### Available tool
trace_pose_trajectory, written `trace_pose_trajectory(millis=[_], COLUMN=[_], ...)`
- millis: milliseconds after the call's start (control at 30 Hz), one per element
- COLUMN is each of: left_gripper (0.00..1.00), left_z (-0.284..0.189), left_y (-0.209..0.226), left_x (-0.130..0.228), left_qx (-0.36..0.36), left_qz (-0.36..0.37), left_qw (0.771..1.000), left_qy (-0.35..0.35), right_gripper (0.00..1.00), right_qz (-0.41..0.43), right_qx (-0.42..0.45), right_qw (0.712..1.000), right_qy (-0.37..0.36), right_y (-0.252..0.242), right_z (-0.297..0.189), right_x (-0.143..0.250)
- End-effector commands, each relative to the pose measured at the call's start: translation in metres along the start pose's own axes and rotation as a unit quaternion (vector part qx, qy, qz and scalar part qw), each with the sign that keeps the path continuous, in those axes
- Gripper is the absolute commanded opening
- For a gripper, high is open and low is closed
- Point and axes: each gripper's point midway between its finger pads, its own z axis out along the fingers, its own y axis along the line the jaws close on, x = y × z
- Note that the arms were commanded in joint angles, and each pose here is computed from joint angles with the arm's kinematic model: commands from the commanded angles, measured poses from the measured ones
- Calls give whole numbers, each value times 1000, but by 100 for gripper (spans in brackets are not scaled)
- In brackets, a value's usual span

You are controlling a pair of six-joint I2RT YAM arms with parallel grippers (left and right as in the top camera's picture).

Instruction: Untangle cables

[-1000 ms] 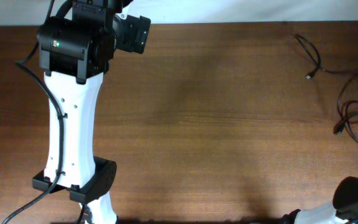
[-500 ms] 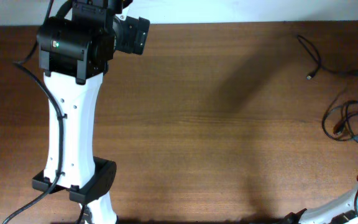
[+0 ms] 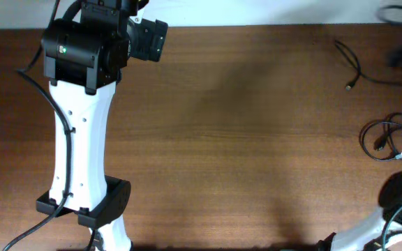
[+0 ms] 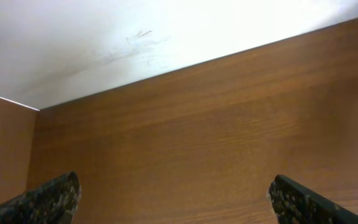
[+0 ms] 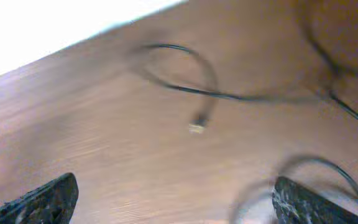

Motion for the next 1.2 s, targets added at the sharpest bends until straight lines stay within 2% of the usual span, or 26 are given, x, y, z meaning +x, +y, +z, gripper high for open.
trace_pose_trajectory(millis=[0,67,100,133,267,400,433,533,667,767,833,967,1133,1167], left_gripper=[99,99,99,99,99,99,99,99,99,99,99,99,99,99], left_z=[-17,-17,-17,-17,-17,-17,-17,-17,-17,-17,-17,-16,-16,-16], left_y=[7,7,7,7,7,7,7,7,7,7,7,6,6,6], left_x=[-4,-4,-4,-4,-4,-4,-4,-4,-4,-4,-3,2,2,2], left_qx=[-7,-7,-7,-7,-7,-7,-6,-6,-7,-6,-6,-5,-5,-5], left_qz=[-6,-5,-5,-6,-5,-5,-5,-5,-5,-5,-4,-1,-1,-1], left_qw=[1000,1000,1000,1000,1000,1000,1000,1000,1000,1000,1000,1000,1000,1000], left_qy=[-20,-20,-20,-20,-20,-20,-20,-19,-20,-19,-16,-7,-7,-7], right_gripper=[99,99,99,99,99,99,99,99,99,99,99,99,99,99], right_qz=[-184,-238,-298,-317,-344,-317,-332,-324,-336,-345,-384,-389,-389,-387], right_qx=[-48,-85,-100,-113,-136,-143,-117,-113,-117,-146,-146,-139,-134,-137], right_qw=[979,962,941,932,913,925,922,936,921,909,886,843,815,813], right_qy=[-70,-104,-121,-135,-172,-156,-160,-80,-157,-184,-213,-344,-408,-413], right_y=[105,161,187,203,229,229,222,208,222,236,240,228,203,195], right_z=[-65,-99,-119,-137,-178,-177,-173,-162,-172,-186,-200,-198,-181,-172], right_x=[-13,-6,2,8,19,25,21,55,22,20,34,71,137,162])
